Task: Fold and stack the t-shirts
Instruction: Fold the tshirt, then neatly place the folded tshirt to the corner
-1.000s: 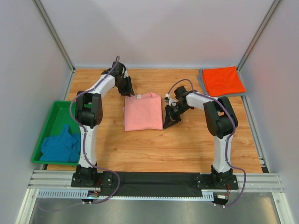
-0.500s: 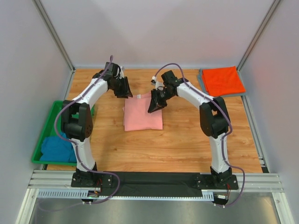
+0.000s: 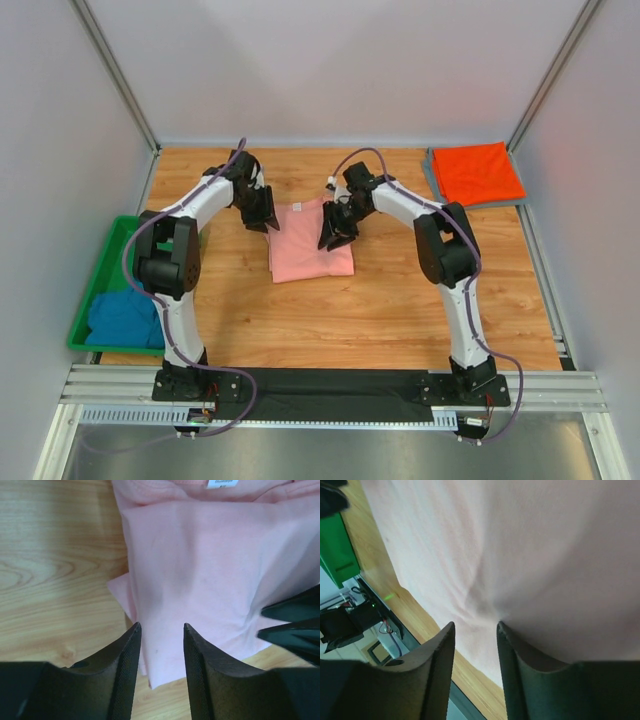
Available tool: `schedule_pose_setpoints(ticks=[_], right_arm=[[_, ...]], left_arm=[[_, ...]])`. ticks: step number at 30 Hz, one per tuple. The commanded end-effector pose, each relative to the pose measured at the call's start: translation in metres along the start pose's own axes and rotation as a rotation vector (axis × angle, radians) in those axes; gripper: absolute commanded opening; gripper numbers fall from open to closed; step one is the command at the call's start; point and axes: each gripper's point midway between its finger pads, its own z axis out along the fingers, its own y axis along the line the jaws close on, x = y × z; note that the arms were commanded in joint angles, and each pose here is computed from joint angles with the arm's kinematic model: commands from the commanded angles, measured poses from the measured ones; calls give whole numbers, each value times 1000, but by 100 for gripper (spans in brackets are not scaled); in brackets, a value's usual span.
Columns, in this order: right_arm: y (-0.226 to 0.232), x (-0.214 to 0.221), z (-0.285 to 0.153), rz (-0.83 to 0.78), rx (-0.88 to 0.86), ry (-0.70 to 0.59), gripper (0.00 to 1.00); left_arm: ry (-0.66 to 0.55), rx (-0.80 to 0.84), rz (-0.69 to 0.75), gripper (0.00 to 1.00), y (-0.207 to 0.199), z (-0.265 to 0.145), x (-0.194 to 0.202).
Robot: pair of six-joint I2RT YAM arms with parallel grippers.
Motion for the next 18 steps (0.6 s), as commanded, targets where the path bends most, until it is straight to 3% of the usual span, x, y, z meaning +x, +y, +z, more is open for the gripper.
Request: schedule_pose_setpoints(ticks=[1,8,15,18], right_arm=[[13,-35,-55,-33,49,-189,42],[-27,-47,-79,-18,181,-273,58],[-40,-73,-67,-35,125,-302,61],[-45,-77,-55,-39,100,-304,59]], left_arm=[[-14,-19,22,47,3,-17,5],[62,-19,22,49,12,1,21],[119,-58,6,49,29,18,41],[140,-66,-7,43,34,27,46]])
